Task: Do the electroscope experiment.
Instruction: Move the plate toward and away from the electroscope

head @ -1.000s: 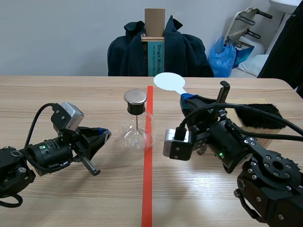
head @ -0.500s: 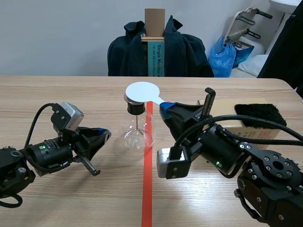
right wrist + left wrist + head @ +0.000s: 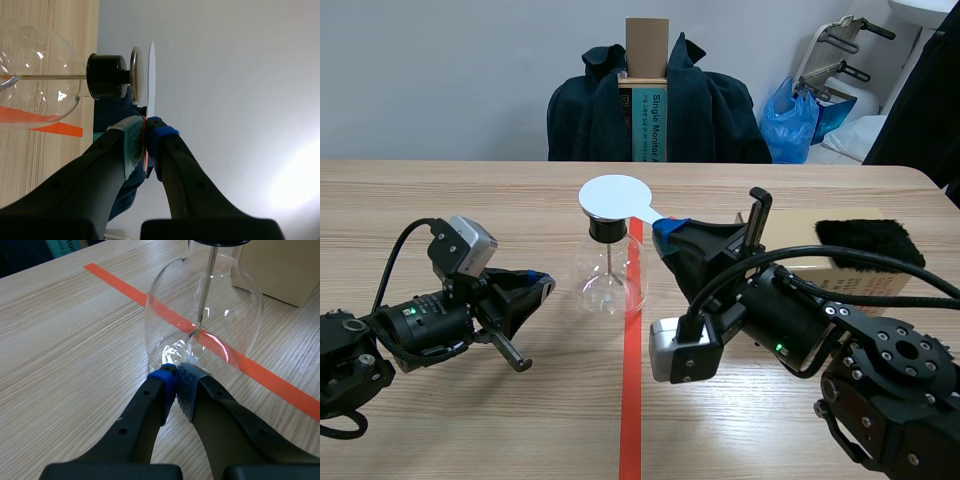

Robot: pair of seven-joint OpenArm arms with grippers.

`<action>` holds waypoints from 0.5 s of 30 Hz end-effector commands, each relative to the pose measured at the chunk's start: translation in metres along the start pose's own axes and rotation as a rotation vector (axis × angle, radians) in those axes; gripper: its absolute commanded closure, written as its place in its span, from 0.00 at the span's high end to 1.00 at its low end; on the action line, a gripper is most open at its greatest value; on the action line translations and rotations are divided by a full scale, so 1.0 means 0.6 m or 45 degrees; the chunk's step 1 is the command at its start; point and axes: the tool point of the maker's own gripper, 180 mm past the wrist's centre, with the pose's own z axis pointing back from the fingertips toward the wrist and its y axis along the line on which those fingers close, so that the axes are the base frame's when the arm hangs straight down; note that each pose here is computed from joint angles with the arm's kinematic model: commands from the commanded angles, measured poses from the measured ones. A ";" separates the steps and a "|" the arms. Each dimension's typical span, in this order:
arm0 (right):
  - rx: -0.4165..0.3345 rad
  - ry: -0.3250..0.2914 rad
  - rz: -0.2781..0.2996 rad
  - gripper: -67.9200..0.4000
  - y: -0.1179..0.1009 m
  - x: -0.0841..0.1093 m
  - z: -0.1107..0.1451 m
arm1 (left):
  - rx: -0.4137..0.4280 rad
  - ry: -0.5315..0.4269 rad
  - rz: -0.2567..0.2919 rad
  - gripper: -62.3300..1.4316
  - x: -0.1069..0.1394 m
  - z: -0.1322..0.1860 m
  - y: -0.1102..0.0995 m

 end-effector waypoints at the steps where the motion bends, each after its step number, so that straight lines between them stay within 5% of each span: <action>1: -0.041 0.036 0.026 0.02 -0.018 -0.016 -0.004 | 0.002 -0.051 -0.007 0.07 0.021 -0.006 0.002; 15: -0.052 0.392 0.026 0.02 -0.021 -0.099 0.010 | 0.002 -0.050 -0.007 0.07 0.021 -0.006 0.003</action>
